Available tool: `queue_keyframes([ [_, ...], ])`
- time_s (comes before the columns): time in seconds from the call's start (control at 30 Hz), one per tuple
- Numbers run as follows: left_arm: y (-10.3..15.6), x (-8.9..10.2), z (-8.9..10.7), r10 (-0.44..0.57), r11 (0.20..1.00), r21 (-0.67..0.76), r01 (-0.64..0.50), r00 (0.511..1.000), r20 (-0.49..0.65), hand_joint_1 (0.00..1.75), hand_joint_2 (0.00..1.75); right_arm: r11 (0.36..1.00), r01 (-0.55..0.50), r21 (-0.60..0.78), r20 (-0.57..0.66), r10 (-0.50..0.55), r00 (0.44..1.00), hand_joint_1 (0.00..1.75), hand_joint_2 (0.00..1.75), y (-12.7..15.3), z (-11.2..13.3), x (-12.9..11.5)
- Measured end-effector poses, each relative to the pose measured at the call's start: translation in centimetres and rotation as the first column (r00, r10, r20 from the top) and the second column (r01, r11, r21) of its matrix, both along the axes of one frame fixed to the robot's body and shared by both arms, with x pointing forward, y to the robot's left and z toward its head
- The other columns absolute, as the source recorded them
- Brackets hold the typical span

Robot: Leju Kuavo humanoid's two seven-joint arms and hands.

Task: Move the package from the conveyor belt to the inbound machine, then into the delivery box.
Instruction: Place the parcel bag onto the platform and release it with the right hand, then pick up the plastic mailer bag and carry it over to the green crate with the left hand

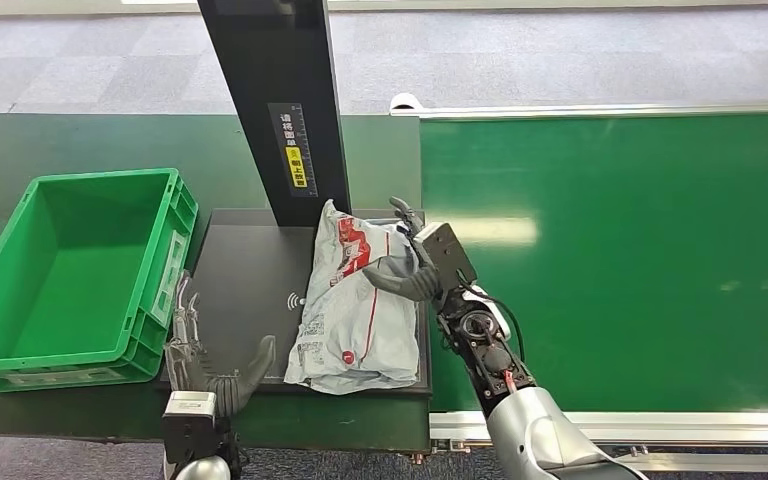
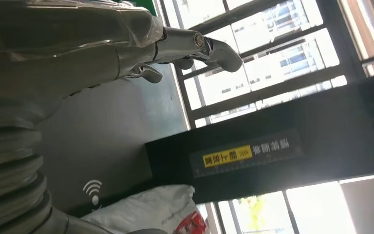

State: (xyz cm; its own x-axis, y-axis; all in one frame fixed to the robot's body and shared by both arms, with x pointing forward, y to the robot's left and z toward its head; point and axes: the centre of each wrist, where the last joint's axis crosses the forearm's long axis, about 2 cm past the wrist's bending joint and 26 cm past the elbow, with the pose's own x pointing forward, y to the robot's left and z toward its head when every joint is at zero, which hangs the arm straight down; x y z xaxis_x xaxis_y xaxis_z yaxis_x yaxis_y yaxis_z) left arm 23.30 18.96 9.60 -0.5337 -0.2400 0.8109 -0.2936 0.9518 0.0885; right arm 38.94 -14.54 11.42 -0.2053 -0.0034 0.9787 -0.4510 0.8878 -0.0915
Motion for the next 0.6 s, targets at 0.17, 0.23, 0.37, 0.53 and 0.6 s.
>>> queue_keyframes([
  [0.17,-2.0,1.1,-0.8,-0.083,0.975,0.209,0.081,0.997,0.002,0.00,1.75,0.998,0.039,0.045,0.019,-0.040,0.999,0.00,1.75,-0.6,-1.3,-1.0],
  [0.23,-2.9,2.1,-1.2,-0.094,0.919,0.386,0.086,0.996,0.002,0.00,1.75,0.997,0.050,0.062,0.049,-0.053,0.997,0.00,1.75,-0.6,-1.3,-1.2],
  [0.37,-3.0,4.2,-2.0,-0.062,0.804,0.582,0.119,0.991,-0.117,0.00,1.75,0.993,0.108,0.049,0.123,-0.113,0.986,0.00,1.75,-0.8,-0.5,-1.2],
  [0.53,-1.3,7.1,-3.1,-0.003,0.766,0.621,0.165,0.968,-0.252,0.00,1.75,0.978,0.210,-0.002,0.197,-0.205,0.959,0.00,1.75,-1.7,0.4,-0.9],
  [0.6,-0.5,8.1,-3.5,0.005,0.767,0.615,0.184,0.956,-0.293,0.00,1.75,0.967,0.255,-0.010,0.227,-0.246,0.942,0.00,1.75,-2.6,0.5,-0.9],
])
